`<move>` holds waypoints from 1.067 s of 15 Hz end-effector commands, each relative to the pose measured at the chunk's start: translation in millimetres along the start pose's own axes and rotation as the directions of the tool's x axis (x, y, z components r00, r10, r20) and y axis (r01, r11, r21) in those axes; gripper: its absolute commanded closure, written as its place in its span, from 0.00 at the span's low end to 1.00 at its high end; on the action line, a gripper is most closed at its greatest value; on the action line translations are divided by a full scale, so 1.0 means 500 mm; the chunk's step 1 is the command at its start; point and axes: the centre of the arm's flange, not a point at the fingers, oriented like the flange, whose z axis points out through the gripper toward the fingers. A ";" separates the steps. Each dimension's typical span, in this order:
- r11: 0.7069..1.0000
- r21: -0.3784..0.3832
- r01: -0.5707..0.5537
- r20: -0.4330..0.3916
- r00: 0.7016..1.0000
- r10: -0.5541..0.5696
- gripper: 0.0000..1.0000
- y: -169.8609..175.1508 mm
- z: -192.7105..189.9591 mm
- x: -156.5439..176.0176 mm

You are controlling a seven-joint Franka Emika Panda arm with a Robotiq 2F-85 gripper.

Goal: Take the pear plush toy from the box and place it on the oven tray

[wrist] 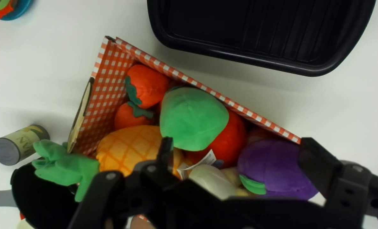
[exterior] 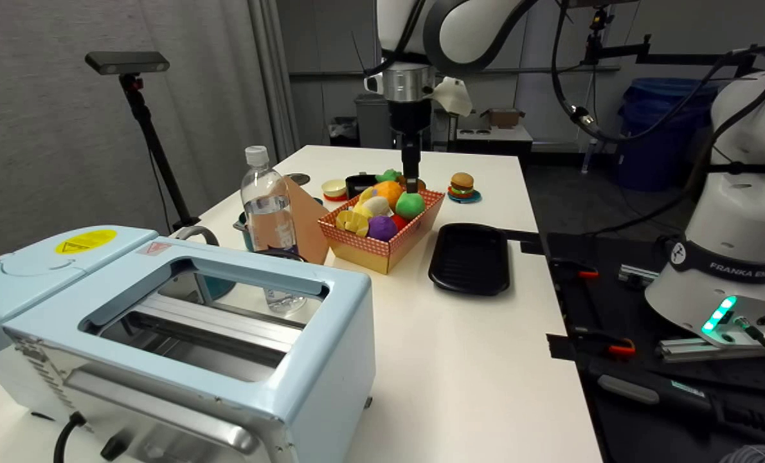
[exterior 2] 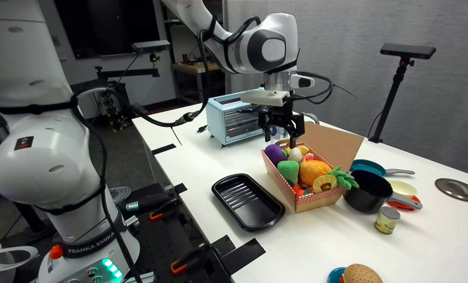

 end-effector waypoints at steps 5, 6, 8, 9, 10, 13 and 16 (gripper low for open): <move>0.997 0.082 -0.006 -0.008 1.000 0.006 0.00 0.037 0.053 0.074; 0.996 0.091 -0.012 -0.005 1.000 0.012 0.00 0.041 0.062 0.077; 0.994 0.109 -0.022 0.001 1.000 0.022 0.00 0.049 0.077 0.081; 0.993 0.118 -0.028 0.007 1.000 0.027 0.00 0.053 0.085 0.082; 0.991 0.126 -0.034 0.012 0.999 0.032 0.00 0.055 0.093 0.081; 0.990 0.137 -0.046 0.029 0.999 0.043 0.00 0.058 0.112 0.075; 0.988 0.143 -0.050 0.041 0.998 0.045 0.00 0.056 0.129 0.072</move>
